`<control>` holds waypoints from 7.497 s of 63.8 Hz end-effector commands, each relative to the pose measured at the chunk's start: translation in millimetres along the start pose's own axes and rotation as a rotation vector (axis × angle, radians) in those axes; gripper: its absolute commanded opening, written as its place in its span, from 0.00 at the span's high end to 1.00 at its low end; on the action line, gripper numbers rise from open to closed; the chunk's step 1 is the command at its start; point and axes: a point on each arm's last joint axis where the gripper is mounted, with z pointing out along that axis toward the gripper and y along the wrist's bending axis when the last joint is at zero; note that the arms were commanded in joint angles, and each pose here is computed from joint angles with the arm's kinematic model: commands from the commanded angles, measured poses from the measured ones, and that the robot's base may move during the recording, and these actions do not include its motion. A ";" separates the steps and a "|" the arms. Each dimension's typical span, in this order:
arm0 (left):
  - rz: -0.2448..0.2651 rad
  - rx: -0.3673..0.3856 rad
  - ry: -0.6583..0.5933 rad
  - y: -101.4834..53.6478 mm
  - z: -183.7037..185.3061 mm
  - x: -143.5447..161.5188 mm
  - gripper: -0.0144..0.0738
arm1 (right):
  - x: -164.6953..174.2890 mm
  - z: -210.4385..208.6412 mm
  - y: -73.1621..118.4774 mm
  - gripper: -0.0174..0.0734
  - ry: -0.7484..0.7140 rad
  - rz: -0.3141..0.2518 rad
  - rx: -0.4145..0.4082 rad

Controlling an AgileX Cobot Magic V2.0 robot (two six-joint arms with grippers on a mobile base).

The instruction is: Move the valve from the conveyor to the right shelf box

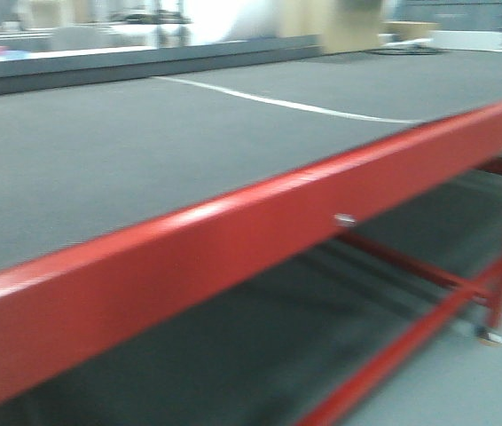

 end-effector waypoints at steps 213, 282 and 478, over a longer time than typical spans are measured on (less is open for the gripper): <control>-0.011 0.007 -0.061 -2.0 -6.3 -5.1 0.96 | -10.0 -8.9 0.4 0.98 -0.096 -0.001 0.013; -0.011 0.007 -0.061 -2.0 -6.3 -5.1 0.96 | -20.5 -10.5 -1.9 0.98 -0.213 -0.001 0.039; -0.011 0.007 -0.061 -2.0 -6.3 -5.1 0.96 | -20.5 -10.5 -1.9 0.98 -0.213 -0.001 0.039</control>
